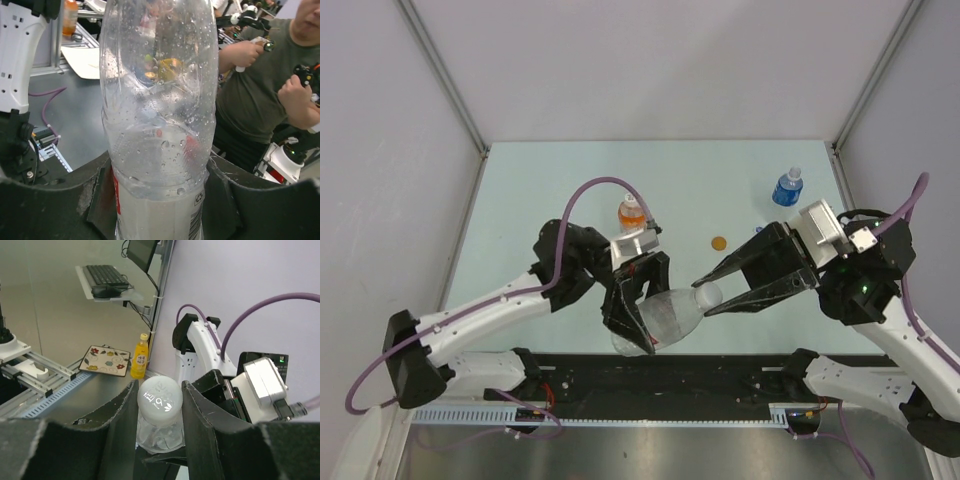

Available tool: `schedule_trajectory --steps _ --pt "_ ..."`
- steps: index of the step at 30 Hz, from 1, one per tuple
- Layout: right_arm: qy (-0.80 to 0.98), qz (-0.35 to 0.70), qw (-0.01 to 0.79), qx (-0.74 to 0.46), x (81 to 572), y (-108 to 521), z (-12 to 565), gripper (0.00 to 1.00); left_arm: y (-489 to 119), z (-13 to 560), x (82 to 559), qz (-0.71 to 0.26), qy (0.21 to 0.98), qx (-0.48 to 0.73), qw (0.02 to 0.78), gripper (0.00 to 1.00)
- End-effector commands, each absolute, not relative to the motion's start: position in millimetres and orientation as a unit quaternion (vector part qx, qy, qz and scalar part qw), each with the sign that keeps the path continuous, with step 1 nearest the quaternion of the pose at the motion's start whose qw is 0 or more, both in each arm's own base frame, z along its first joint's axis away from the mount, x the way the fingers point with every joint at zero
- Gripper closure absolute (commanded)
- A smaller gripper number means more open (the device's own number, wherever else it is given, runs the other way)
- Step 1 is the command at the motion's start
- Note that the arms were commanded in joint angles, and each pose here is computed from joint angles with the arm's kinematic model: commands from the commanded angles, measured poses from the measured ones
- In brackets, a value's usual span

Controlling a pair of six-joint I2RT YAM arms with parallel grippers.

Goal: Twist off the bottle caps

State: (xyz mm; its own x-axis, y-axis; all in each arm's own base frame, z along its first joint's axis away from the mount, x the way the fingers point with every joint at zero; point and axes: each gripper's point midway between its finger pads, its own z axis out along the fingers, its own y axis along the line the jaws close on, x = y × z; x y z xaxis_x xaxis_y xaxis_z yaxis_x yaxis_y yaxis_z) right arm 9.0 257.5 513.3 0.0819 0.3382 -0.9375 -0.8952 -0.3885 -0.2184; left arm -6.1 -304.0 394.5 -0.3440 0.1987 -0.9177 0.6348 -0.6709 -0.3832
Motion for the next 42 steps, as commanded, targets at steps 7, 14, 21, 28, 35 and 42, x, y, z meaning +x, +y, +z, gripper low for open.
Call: schedule_trajectory --steps 7,14,21,28,35,42 --pt "0.252 0.647 0.345 -0.632 -19.7 245.7 457.6 1.00 -292.7 459.9 -10.9 -0.783 0.221 0.539 0.216 1.00" --pt "0.253 0.642 0.361 -0.627 -20.5 240.4 461.8 1.00 -295.4 454.8 -3.9 -0.777 0.232 0.542 0.219 1.00" --pt "0.258 0.634 0.388 -0.617 -16.8 230.3 476.4 1.00 -296.9 443.0 8.3 -0.770 0.261 0.541 0.216 1.00" --pt "0.270 0.625 0.408 -0.608 -11.9 221.8 485.9 1.00 -291.7 431.1 22.6 -0.764 0.290 0.529 0.228 1.00" --pt "0.283 0.617 0.437 -0.590 -4.0 219.6 494.1 1.00 -289.4 426.3 29.2 -0.761 0.303 0.524 0.233 1.00" --pt "0.315 0.602 0.509 -0.528 22.5 222.9 515.1 1.00 -286.9 420.5 38.0 -0.760 0.321 0.512 0.240 1.00"
